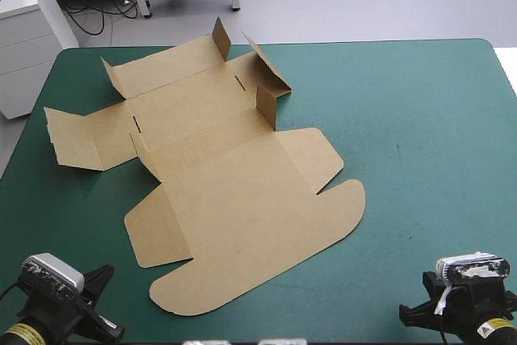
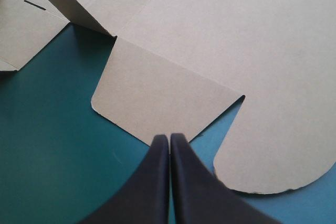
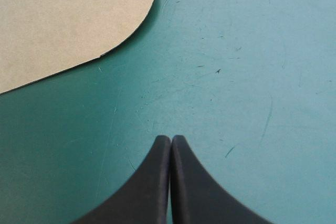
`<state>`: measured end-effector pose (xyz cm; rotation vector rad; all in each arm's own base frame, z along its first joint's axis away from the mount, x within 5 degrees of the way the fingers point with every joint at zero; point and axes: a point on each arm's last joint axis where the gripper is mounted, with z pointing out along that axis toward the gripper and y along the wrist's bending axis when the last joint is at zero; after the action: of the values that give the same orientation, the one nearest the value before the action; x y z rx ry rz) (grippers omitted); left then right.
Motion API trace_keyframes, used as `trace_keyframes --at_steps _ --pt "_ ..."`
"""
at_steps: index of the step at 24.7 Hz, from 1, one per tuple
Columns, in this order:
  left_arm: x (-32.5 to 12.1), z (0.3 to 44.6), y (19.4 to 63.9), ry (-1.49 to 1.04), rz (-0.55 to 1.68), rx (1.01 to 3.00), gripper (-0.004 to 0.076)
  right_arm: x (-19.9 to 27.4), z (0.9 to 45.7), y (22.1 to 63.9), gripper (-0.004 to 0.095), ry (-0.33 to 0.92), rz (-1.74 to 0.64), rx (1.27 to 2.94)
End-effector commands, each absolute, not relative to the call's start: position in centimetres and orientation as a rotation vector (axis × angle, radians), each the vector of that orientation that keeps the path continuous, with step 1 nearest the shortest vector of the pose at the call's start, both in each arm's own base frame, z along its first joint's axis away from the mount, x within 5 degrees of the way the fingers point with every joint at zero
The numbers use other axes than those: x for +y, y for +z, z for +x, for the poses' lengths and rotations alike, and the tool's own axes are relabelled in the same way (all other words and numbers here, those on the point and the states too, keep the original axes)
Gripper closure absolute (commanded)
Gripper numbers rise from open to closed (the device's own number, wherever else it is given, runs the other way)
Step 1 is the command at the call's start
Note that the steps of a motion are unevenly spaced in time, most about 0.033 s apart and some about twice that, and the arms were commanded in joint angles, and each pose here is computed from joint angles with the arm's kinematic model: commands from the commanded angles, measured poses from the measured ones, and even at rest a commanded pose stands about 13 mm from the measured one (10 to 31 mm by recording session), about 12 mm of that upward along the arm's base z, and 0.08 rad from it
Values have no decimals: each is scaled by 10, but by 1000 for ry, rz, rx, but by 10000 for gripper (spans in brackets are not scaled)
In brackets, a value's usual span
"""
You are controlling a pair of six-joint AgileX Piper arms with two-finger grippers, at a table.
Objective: Fold the box
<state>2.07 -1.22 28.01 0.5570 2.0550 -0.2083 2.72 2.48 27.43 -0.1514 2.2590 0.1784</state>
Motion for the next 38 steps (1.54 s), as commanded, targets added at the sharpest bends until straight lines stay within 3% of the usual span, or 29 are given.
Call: trace_keyframes --at_steps 1,21,28,32,38 --pt "-13 23 294 -226 529 1976 734 25 31 285 928 183 -147 2196" --pt "-13 23 294 -226 529 1976 734 25 30 286 928 211 -91 2199" --pt "-13 23 294 -226 529 1976 734 15 52 355 926 123 -54 2163" --pt "-13 23 294 -226 529 1976 734 4 104 428 926 104 -71 2131" --pt "-13 23 294 -225 532 1975 734 -14 196 474 926 109 -105 2158"
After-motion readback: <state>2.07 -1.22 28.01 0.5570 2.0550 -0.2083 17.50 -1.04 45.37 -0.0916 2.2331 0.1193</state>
